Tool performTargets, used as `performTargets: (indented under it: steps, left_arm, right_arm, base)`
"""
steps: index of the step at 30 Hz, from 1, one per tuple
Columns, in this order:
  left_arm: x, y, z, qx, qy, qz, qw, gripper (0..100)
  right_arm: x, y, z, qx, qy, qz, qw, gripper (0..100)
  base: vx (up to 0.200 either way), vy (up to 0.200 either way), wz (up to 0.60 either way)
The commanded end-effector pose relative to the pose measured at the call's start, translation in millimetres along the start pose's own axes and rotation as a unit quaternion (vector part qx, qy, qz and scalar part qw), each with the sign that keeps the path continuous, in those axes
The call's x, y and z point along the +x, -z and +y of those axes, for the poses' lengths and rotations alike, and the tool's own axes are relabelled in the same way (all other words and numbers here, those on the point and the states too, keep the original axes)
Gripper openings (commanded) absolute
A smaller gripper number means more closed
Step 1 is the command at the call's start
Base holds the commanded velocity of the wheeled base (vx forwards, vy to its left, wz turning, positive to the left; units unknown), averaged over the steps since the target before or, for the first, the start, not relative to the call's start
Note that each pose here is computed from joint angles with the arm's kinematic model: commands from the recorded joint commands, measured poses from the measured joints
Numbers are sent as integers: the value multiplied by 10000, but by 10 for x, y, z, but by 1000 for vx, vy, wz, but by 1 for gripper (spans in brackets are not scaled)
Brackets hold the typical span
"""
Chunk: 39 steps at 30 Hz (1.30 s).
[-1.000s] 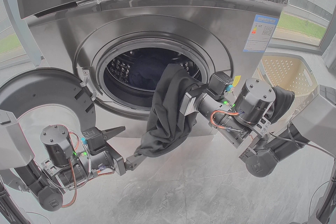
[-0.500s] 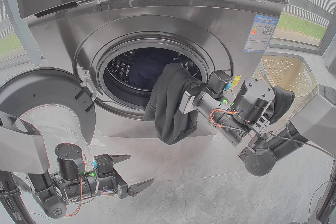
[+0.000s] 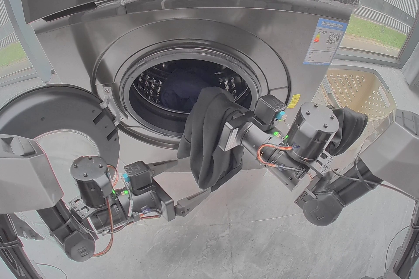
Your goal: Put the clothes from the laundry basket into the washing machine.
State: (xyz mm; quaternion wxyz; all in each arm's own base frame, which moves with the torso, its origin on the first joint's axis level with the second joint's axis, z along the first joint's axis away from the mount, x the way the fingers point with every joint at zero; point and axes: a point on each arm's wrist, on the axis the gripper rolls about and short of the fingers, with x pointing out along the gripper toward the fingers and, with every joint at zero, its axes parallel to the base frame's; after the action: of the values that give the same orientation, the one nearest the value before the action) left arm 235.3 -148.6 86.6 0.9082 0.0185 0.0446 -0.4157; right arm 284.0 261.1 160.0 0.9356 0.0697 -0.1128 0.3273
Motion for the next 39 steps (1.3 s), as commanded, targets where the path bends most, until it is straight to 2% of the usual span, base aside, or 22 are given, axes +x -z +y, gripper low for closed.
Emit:
performTargets:
  steps: [1, 3, 5, 10, 16, 17, 21, 29, 36, 37, 39]
  left_arm:
    - [187, -107, -84, -33, 228, -306, 9993, 100]
    - [264, -95, -63, -47, 221, -335, 9992, 100]
    - [326, -98, -45, -32, 220, -386, 9990, 100]
    - [462, -105, -7, -4, 219, -503, 9985, 100]
    - [614, -14, 54, -83, 192, -473, 9987, 100]
    - [668, 0, 104, -78, 116, -503, 9986, 100]
    - [745, 16, 180, -81, -145, -565, 9983, 100]
    - [795, 56, 347, -85, -466, -606, 9970, 100]
    - [829, 46, 381, -105, -579, -668, 9960, 100]
    - [829, 46, 382, -105, -586, -668, 9960, 0]
    - [826, 56, 391, -117, -686, -647, 9955, 0]
  right_arm:
    - [-8, 17, 107, 32, -127, 29, 9999, 0]
    - [-9, 19, 125, 37, -149, 38, 9999, 0]
    - [-15, 24, 202, 62, -246, 43, 9997, 0]
    - [-17, 56, 243, 73, -296, 77, 9995, 0]
    - [-37, 66, 288, 84, -355, 111, 9993, 0]
    - [-50, 56, 310, 92, -385, 112, 9992, 0]
    - [-81, 57, 358, 113, -443, 147, 9988, 0]
    - [-139, -13, 367, 121, -466, 125, 9988, 0]
    - [-176, -27, 360, 118, -465, 148, 9987, 0]
    - [-176, -27, 360, 118, -465, 148, 9987, 0]
    - [-175, -27, 355, 117, -458, 148, 9988, 0]
  base:
    - [0, 0, 0]
    - [0, 0, 0]
    - [0, 0, 0]
    - [0, 0, 0]
    - [0, 0, 0]
    - [0, 0, 0]
    - [0, 0, 0]
    - [0, 0, 0]
    - [0, 0, 0]
    - [0, 0, 0]
    - [0, 0, 0]
